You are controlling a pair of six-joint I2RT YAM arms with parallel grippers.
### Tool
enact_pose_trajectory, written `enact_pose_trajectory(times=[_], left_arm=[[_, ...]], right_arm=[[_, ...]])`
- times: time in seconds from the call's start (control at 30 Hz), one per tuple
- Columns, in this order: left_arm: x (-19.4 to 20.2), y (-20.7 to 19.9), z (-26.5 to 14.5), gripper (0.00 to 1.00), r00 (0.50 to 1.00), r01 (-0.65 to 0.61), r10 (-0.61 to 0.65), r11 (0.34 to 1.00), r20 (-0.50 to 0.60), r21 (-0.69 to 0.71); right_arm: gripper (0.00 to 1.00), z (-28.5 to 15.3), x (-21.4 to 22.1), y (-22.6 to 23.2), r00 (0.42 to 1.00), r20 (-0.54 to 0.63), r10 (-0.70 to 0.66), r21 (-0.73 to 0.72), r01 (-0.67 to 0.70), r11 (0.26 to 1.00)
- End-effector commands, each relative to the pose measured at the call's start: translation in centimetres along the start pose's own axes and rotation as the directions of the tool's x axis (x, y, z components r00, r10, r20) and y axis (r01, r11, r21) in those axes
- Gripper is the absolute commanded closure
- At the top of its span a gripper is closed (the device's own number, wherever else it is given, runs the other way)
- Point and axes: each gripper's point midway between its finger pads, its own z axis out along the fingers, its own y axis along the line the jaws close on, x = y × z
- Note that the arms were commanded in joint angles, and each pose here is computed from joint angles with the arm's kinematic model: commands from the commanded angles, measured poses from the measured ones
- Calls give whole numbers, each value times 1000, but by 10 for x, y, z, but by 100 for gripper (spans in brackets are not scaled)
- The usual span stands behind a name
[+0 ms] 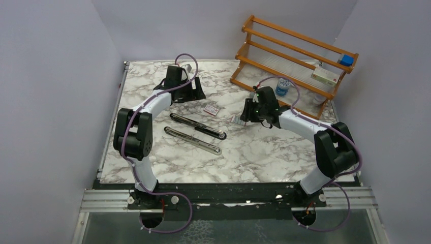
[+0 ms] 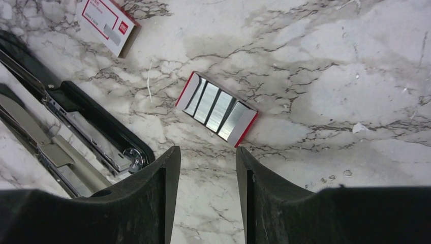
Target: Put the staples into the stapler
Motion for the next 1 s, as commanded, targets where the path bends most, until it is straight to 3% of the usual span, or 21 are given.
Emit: enact_pose_trajectory(times=[0.0,0.57,0.97], left_arm=[[-6,4,-11,15,999,-41,43,998,33,-46],[-7,-3,-15,15,999,-32,33,999,37,-29],[-10,-11,-28,16,998,-36,38,999,55,-39]], right_arm=[[52,-8,14,11,999,-37,33,-33,-34,999],[50,13,49,19,983,-123,139,-110,-152,982],[50,33,54,1,980,-90,179,-33,-183,983]])
